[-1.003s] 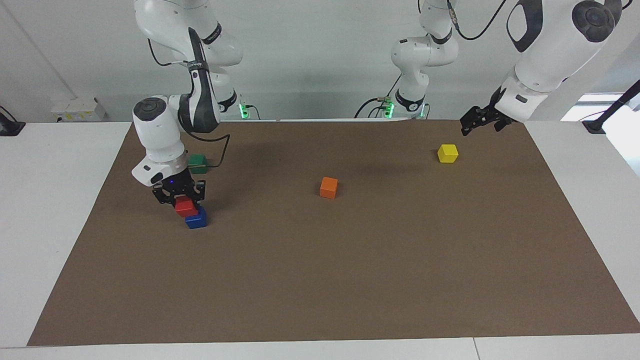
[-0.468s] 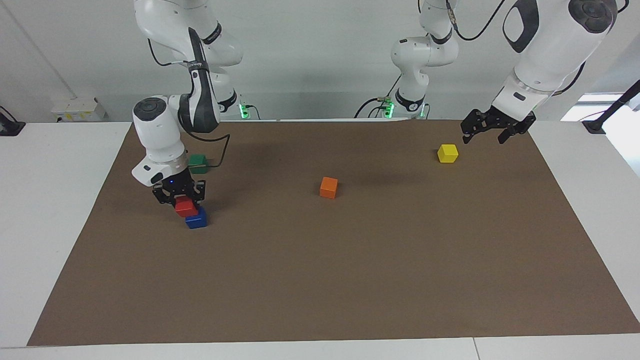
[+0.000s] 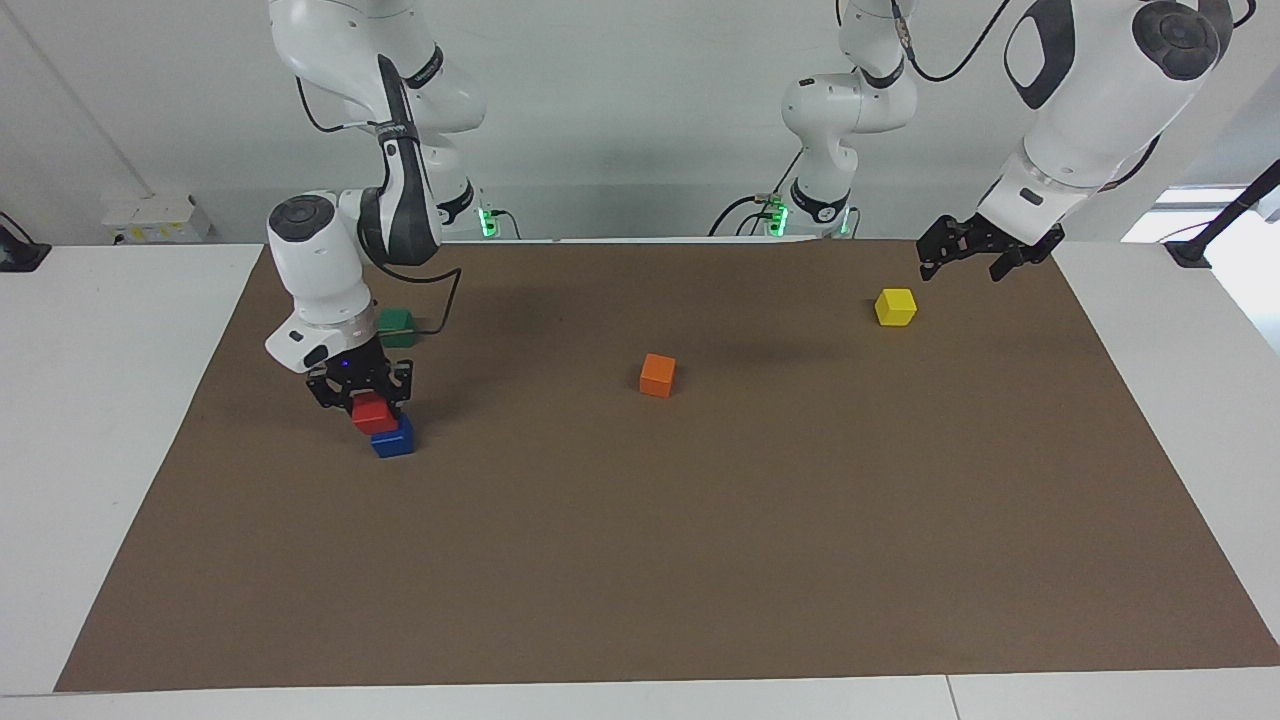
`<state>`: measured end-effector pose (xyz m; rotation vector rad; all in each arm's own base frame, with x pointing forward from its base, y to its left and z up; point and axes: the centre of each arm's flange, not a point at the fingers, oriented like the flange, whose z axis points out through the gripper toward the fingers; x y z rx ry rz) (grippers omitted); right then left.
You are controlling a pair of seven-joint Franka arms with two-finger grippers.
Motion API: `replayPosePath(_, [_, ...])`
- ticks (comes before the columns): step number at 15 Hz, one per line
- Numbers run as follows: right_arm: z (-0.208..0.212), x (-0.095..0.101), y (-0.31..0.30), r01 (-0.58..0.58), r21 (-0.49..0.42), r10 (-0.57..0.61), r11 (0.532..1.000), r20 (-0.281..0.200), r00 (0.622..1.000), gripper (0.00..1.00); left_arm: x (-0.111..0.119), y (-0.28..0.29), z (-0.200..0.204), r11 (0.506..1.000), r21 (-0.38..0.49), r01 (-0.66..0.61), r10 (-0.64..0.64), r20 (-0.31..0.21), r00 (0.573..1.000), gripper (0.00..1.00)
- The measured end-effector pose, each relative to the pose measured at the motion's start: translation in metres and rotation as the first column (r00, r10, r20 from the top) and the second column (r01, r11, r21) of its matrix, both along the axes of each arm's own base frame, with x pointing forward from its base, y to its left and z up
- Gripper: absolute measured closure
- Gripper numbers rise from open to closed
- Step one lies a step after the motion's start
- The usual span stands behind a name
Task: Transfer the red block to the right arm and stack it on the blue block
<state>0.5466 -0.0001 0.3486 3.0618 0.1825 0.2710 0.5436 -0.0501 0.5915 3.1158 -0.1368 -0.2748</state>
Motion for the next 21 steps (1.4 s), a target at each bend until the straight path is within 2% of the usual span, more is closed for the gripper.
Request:
replayPosePath(4, [0.000,0.000,0.001,-0.002,0.000,0.002,1.000,0.000,1.000,0.42,-0.011,0.004,-0.004,1.000,0.007,-0.004,0.004,-0.079,0.997,0.00])
replayPosePath(9, [0.006,0.005,0.001,-0.010,-0.001,0.010,1.000,0.015,1.000,0.42,-0.013,0.005,-0.004,1.000,0.009,-0.006,0.007,-0.094,0.996,0.00])
replayPosePath(11, [0.012,0.010,0.000,-0.023,-0.005,0.023,1.000,0.028,0.999,0.42,-0.012,0.005,-0.003,1.000,0.008,-0.005,0.006,-0.085,0.996,0.00])
replayPosePath(14, [0.015,0.016,-0.002,-0.032,-0.008,0.033,0.999,0.037,0.999,0.42,-0.007,0.001,0.001,1.000,0.004,-0.001,0.001,-0.035,0.999,0.00])
replayPosePath(21, [0.010,0.017,0.002,-0.039,-0.008,0.039,0.999,0.028,0.999,0.42,0.003,-0.001,0.007,1.000,-0.004,0.001,-0.001,0.047,0.999,0.00])
